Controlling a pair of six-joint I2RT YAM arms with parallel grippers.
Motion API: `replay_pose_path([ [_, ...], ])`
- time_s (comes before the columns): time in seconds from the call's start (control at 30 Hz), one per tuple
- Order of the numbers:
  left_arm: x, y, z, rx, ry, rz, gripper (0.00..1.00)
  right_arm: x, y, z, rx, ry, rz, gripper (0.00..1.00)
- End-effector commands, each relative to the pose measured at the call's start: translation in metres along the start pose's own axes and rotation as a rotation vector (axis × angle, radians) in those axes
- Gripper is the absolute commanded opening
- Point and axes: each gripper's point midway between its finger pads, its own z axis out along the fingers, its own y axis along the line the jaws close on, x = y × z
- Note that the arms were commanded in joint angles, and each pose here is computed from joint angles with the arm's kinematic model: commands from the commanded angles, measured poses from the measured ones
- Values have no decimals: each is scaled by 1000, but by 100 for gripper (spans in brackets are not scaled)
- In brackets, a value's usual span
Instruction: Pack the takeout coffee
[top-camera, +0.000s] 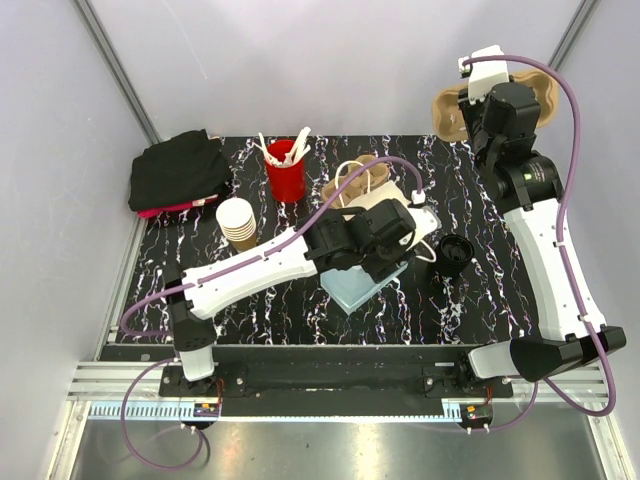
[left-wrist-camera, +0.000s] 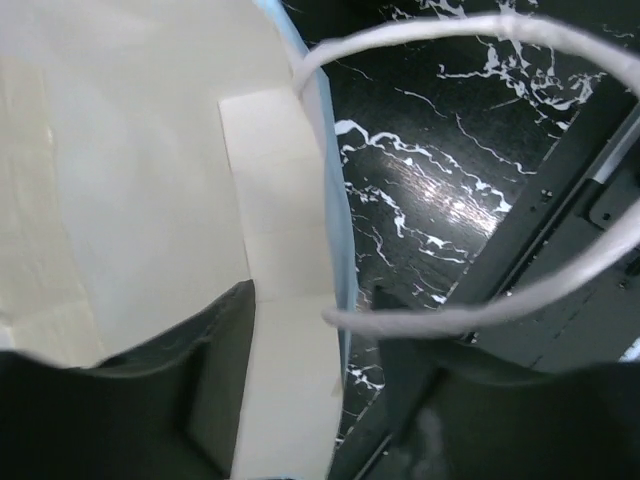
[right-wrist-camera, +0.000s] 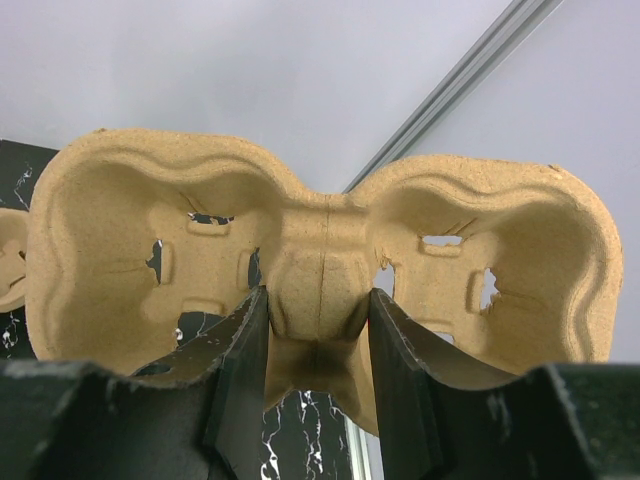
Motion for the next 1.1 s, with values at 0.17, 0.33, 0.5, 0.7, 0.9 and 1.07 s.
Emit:
replay_pose_path([
  [0.17, -86, 43, -59, -86, -292, 11, 98, -22, -6, -19, -41, -71, 96, 38],
  [0.33, -109, 82, -102, -154, -406, -9, 99, -20, 19, -32, -205, -50, 134, 38],
  [0.5, -108, 145, -132, -280, -464, -87, 99, -17, 49, -60, -406, -40, 164, 38],
  [0.7, -98, 181, -130, -323, -445, -121, 99, -20, 83, -98, -654, -30, 204, 38],
  [0.9, -94, 183, -104, -278, -413, -105, 99, -33, 113, -146, -921, -32, 264, 39],
  [1.07, -90, 190, -90, -248, -395, -119, 99, -22, 142, -167, -1091, 37, 307, 39],
])
